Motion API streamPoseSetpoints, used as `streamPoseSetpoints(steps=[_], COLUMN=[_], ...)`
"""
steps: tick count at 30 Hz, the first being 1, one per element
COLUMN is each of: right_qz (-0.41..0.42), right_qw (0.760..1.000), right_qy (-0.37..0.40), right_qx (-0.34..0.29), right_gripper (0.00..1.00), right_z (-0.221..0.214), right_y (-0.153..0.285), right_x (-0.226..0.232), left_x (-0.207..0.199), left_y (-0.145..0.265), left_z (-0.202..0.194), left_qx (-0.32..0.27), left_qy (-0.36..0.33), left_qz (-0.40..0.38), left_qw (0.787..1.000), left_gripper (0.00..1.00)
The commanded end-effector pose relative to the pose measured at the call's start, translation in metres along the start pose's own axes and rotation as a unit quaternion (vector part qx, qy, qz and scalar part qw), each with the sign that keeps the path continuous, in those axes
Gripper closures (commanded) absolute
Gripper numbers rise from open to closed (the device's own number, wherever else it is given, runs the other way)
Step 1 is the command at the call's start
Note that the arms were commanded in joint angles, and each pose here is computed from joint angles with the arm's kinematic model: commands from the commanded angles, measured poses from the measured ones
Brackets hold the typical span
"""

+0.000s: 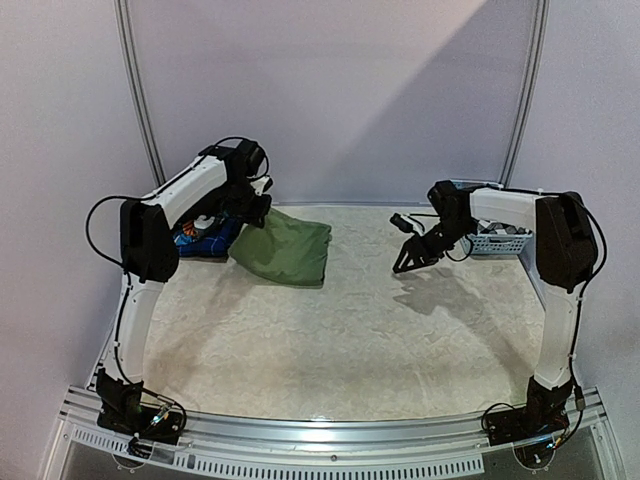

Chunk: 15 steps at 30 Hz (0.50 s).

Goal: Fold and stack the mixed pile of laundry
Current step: Pick up the square-folded tank top from the center of the board, then place the square-folded tank top at the center of the board.

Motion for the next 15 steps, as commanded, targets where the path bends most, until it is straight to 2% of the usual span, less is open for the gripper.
streamPoseSetpoints(steps=[1, 9, 15], right_qz=[0.023, 0.045, 0.048], right_qw=[1.0, 0.999, 0.999], right_qy=[0.011, 0.006, 0.002], right_qx=[0.002, 0.014, 0.021], right_gripper=[0.53, 0.53, 0.54], right_z=[-0.003, -0.01, -0.012], right_y=[0.003, -0.006, -0.01], right_x=[0.008, 0.005, 0.003], left_x=[0.021, 0.036, 0.039], left_y=[0.029, 0.076, 0.085], left_z=[0.001, 0.021, 0.041], left_qx=[0.01, -0.062, -0.115], left_qy=[-0.041, -0.095, -0.108], left_qz=[0.087, 0.194, 0.238], left_qw=[0.995, 0.974, 0.958], left_gripper=[1.0, 1.0, 1.0])
Point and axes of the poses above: each gripper's point midway between its finger pads, its own y axis back along the fingers, its own x axis along the line the jaws close on, z = x × y, the point moved 9 cm from there along y, back along the fingers
